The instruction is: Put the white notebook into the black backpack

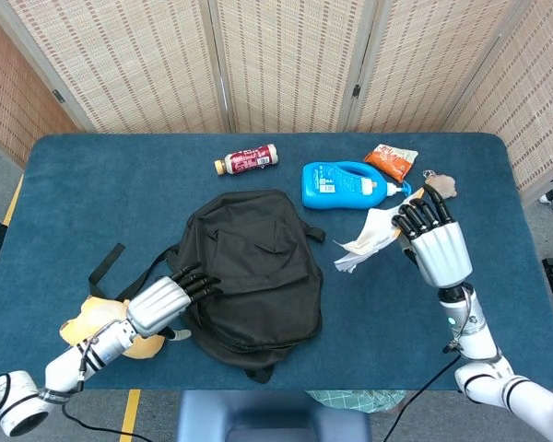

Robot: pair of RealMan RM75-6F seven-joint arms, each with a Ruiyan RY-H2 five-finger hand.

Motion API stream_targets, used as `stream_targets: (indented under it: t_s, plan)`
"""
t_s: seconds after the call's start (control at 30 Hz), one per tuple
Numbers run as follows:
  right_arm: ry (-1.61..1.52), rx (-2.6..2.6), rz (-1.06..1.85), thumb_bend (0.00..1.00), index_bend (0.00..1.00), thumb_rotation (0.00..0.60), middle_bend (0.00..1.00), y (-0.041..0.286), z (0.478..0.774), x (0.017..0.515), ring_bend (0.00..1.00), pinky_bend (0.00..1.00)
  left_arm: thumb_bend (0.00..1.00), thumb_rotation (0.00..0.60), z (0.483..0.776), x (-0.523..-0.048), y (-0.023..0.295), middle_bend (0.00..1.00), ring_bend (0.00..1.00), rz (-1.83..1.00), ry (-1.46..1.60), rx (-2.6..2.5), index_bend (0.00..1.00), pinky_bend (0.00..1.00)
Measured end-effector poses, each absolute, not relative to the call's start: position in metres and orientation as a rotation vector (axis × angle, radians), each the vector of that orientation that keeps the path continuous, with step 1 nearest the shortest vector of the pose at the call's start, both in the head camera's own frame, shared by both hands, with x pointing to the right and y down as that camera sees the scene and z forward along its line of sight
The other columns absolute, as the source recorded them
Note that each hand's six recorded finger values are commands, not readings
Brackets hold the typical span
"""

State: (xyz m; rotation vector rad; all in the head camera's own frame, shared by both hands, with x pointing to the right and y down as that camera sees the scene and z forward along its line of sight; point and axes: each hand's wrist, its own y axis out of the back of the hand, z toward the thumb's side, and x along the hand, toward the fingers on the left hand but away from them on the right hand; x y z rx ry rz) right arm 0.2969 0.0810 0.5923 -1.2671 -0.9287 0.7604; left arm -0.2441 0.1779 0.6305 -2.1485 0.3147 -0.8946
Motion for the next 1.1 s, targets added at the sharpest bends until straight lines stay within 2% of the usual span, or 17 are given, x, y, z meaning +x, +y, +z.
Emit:
stream_targets:
  t_s: [0.27,0.83,0.93,1.1]
  plan:
    - [-0.916,-1.253,0.779,0.51,0.90,0.600,0.49,0.074,0.582,0.295,0.37,0.20,0.22,0.600,0.659,-0.210,0.194,0.17,0.17,-0.886,0.221,-2.201,0.24,0.06]
    - [-0.884,-1.281,0.808,0.51,0.90,0.600,0.49,0.081,0.592,0.297,0.37,0.22,0.22,0.600,0.695,-0.171,0.206,0.17,0.15,-0.969,0.232,-2.314,0.27,0.05]
    - [-0.883,-1.285,0.812,0.51,0.90,0.600,0.49,0.082,0.593,0.298,0.37,0.22,0.22,0.600,0.699,-0.167,0.207,0.17,0.16,-0.981,0.251,-2.332,0.30,0.05]
    - [-0.882,-1.289,0.814,0.51,0.90,0.600,0.49,0.083,0.595,0.299,0.37,0.22,0.26,0.600,0.704,-0.164,0.203,0.23,0.21,-0.991,0.324,-2.348,0.43,0.07]
